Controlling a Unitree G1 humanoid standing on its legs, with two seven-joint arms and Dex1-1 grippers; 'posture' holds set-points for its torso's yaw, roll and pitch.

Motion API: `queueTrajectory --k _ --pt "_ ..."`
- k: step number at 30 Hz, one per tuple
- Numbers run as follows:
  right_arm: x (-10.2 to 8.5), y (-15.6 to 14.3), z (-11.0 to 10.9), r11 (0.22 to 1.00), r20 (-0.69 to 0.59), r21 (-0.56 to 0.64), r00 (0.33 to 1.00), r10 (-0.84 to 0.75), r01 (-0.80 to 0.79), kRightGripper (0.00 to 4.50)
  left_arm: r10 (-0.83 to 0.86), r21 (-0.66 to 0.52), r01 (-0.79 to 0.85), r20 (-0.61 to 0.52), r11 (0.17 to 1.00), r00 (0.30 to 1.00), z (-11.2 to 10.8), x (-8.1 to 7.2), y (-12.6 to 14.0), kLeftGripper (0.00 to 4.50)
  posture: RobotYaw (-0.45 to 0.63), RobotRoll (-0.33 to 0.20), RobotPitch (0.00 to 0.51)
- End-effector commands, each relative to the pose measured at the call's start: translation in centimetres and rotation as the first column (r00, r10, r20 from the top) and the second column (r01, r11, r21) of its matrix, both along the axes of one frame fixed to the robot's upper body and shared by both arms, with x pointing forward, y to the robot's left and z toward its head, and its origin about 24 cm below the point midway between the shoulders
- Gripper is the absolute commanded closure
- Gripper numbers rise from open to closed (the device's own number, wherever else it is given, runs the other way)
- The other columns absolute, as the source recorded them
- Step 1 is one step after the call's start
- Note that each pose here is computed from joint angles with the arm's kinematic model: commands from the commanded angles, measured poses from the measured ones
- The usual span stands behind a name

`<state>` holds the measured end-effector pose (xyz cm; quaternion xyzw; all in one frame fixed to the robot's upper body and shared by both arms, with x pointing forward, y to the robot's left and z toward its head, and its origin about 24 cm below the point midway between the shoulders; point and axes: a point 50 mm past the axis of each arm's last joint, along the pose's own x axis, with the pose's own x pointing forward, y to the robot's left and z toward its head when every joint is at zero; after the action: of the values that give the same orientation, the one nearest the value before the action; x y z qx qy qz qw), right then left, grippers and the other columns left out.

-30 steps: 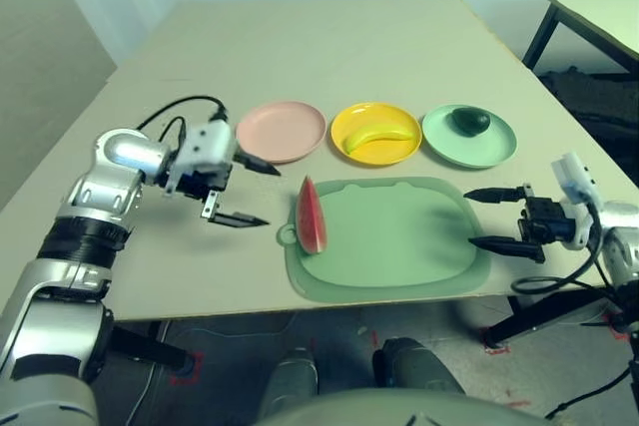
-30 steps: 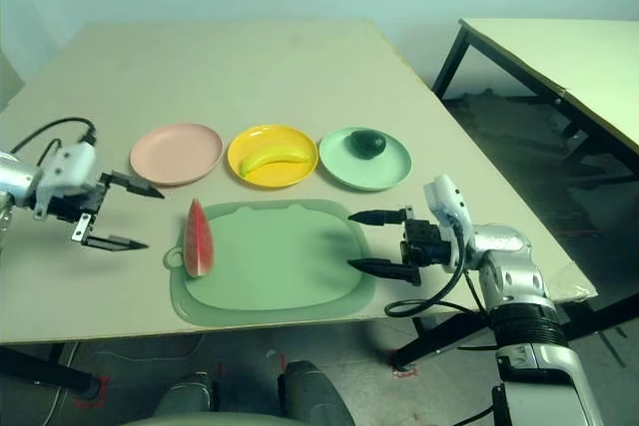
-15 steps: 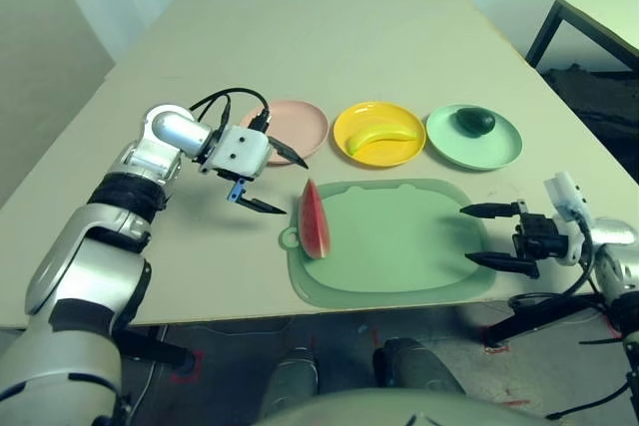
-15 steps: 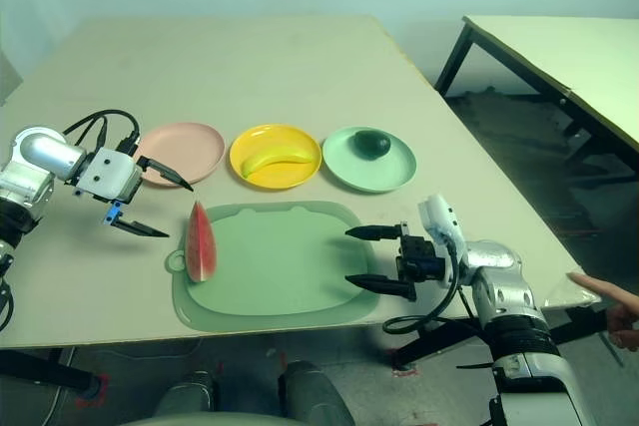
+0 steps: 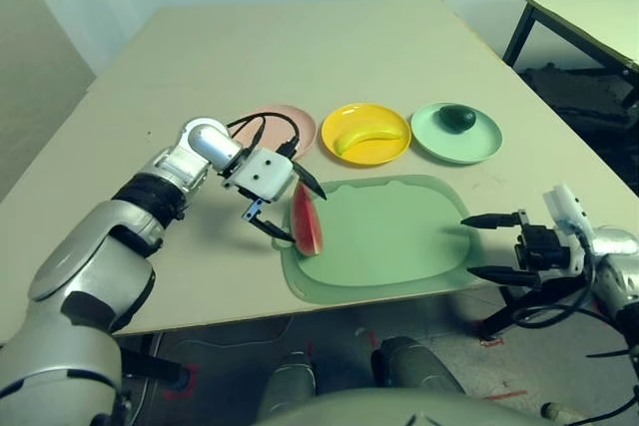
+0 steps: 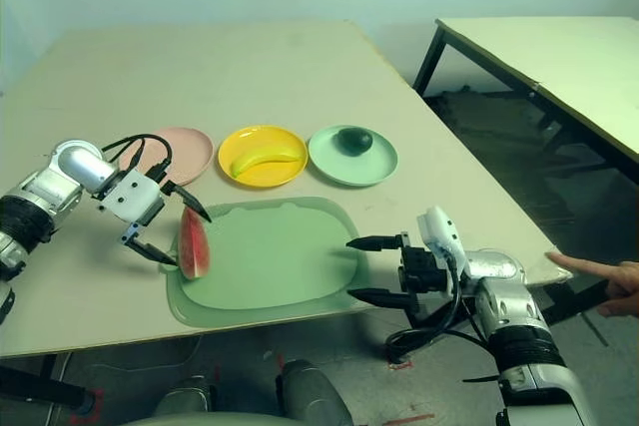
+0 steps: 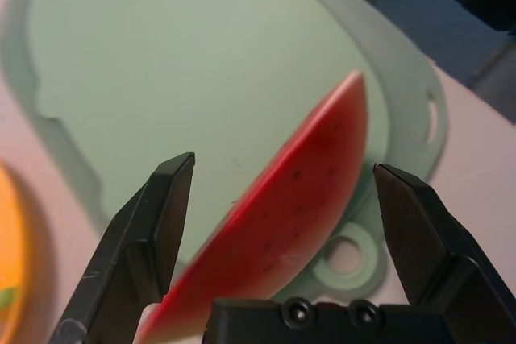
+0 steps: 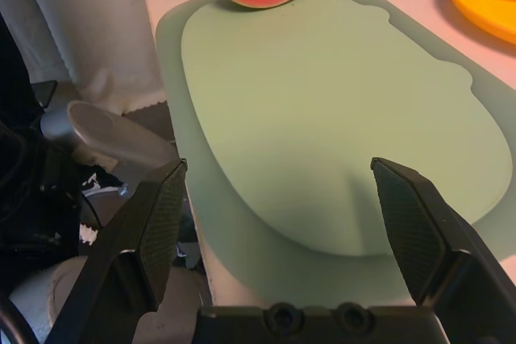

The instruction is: Place the fruits into color-matched plates.

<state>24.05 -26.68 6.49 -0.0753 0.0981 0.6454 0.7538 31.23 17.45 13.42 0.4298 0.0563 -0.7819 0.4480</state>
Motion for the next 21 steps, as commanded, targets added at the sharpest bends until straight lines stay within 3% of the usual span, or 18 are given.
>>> queueTrajectory --k 1,12,15,19,21 --pt "-0.2 -0.1 0.4 1.000 0.009 -0.013 1.000 0.010 -0.010 0.02 -0.022 0.068 0.022 0.001 0.997 1.000 -0.9 0.1 0.1 0.00 -0.26 0.000 0.001" --pt "-0.9 0.1 0.4 1.000 -0.003 -0.022 1.000 0.021 -0.021 0.02 0.014 0.172 -0.016 0.009 0.985 1.000 -2.4 0.8 0.6 0.00 -0.27 0.000 0.010" --pt "-1.1 0.1 0.3 0.999 -0.004 -0.027 1.000 0.024 -0.024 0.00 0.043 0.195 -0.042 -0.002 0.980 0.999 -2.5 1.0 0.8 0.62 -0.27 0.000 0.010" --pt "-1.2 0.2 0.2 0.999 -0.005 -0.030 1.000 0.027 -0.027 0.00 0.050 0.194 -0.050 0.005 0.980 0.999 -2.4 1.1 0.9 1.92 -0.27 0.000 0.011" --pt "-1.2 0.3 0.2 0.999 -0.004 -0.029 1.000 0.029 -0.029 0.00 0.055 0.191 -0.055 0.006 0.980 0.998 -2.3 1.2 0.8 2.09 -0.27 0.000 0.012"
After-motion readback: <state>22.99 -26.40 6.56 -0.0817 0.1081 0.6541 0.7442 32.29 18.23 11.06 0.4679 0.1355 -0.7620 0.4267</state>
